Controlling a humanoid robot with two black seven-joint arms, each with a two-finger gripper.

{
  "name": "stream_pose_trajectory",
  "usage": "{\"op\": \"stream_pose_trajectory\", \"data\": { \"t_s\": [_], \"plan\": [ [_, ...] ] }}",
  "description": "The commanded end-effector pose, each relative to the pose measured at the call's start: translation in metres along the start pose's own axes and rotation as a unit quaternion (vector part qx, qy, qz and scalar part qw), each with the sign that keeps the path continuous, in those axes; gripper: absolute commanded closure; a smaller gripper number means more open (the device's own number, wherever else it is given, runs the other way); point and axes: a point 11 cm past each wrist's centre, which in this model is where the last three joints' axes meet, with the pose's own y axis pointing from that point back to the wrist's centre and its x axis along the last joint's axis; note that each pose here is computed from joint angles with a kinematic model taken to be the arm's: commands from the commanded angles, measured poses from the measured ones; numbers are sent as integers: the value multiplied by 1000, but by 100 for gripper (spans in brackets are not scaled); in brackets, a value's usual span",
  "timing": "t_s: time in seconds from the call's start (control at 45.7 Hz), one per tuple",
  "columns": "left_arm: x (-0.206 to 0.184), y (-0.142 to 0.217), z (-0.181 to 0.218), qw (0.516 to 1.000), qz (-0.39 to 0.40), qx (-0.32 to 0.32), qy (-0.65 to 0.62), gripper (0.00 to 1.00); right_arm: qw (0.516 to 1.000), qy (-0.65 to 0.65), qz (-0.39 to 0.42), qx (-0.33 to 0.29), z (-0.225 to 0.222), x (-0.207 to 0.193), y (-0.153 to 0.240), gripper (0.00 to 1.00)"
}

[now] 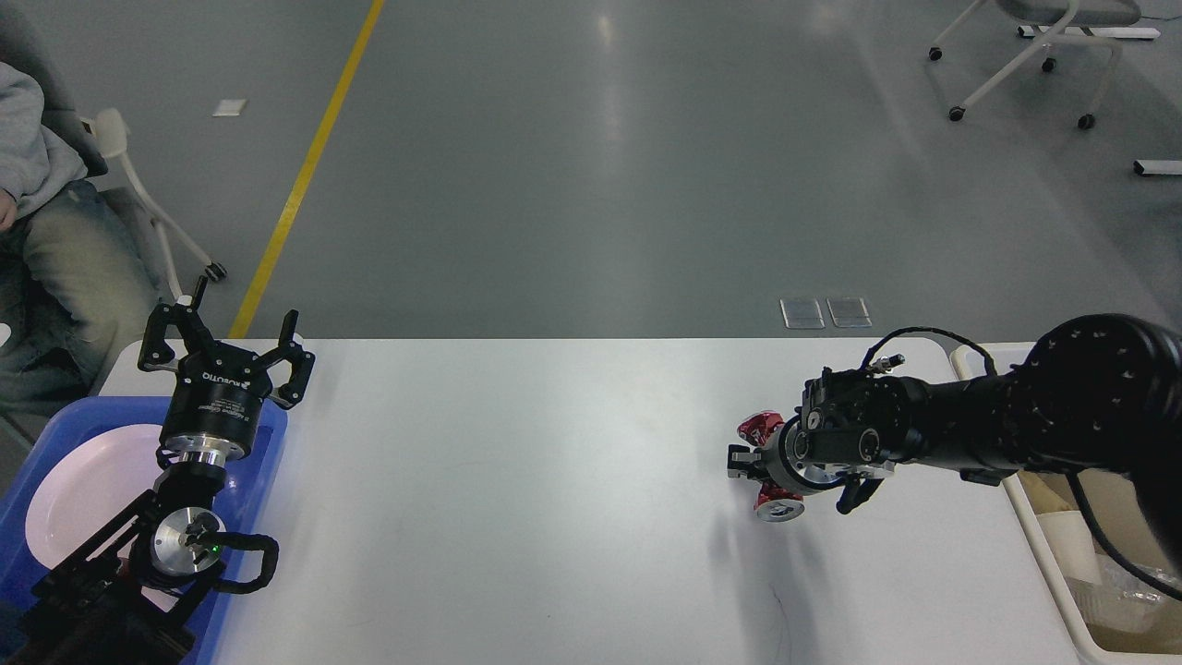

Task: Tidy desktop
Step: 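Lift the red can and carry it over the white bin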

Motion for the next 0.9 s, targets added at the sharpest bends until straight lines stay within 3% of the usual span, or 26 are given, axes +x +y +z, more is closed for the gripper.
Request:
{"op": "stream_pose_trajectory", "data": {
  "t_s": [0.0, 0.503, 0.744, 0.875],
  "plan": [
    [0, 0, 0, 1000, 0, 0, 0, 4, 1000, -3, -26, -1, 9, 8, 28, 100],
    [0, 0, 0, 1000, 0, 0, 0, 4, 996, -6, -73, -58, 52, 53, 209, 100],
    [0, 0, 0, 1000, 0, 0, 0, 4, 991, 7, -129, -22, 45, 47, 297, 100],
    [0, 0, 0, 1000, 0, 0, 0, 4, 995, 9, -103, -6, 45, 42, 343, 100]
  ]
}}
